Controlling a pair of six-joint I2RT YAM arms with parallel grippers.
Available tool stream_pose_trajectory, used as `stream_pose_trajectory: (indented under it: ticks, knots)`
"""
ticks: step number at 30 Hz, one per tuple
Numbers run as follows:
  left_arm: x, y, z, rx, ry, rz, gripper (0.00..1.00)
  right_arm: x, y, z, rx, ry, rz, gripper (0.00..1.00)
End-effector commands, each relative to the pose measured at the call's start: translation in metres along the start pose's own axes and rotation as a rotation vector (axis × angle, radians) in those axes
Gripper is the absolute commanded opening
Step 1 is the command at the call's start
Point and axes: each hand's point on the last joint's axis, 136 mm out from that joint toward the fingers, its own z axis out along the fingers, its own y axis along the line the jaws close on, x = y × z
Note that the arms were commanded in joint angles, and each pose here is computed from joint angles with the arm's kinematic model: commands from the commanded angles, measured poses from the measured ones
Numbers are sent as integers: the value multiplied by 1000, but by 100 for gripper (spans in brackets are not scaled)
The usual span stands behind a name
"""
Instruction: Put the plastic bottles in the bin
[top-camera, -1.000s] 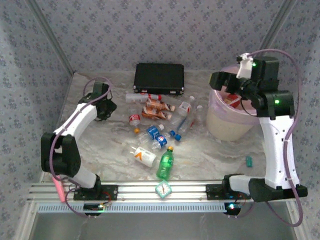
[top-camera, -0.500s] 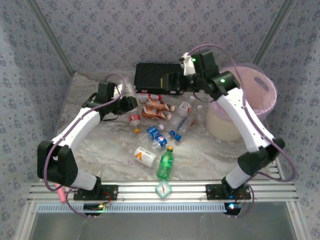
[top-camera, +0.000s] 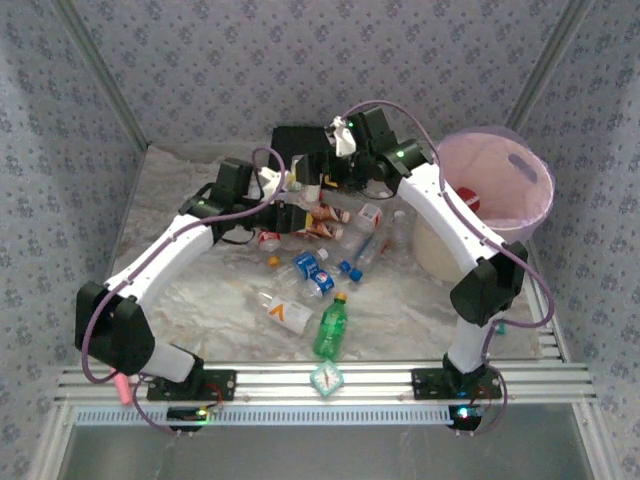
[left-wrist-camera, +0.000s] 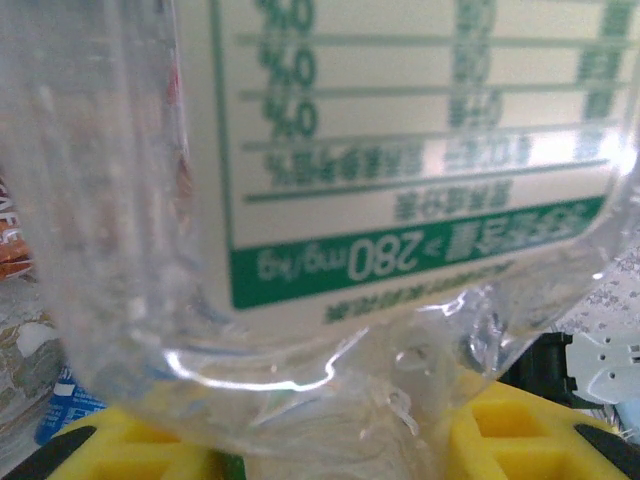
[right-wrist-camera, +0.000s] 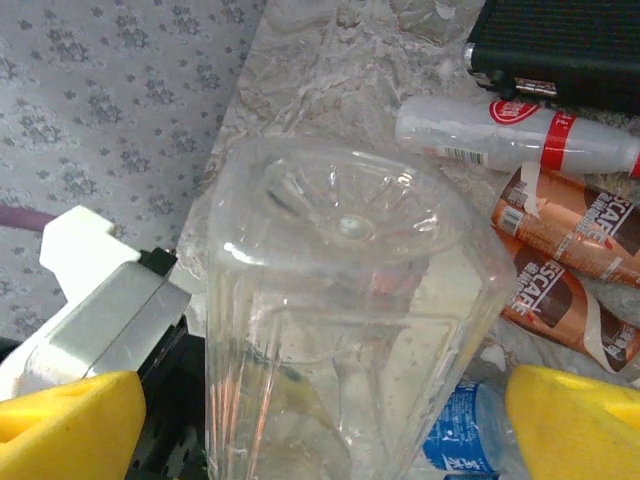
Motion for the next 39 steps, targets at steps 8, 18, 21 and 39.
stream_pose_trajectory:
  ticks: [8,18,21,39]
  knots:
    - [-11,-17,1,59,-20,77,0,-8,-7,15,-48,-10,61,82]
    - [-22,-25,-1,80,-67,104,0,-15,-18,17,-50,-24,101,74]
    - [-24,-24,-1,76,-78,101,0,-18,-21,16,-57,-26,112,63]
    - [-21,18,-42,-273,-205,16,100,-100,-16,-94,96,-315,-52,54]
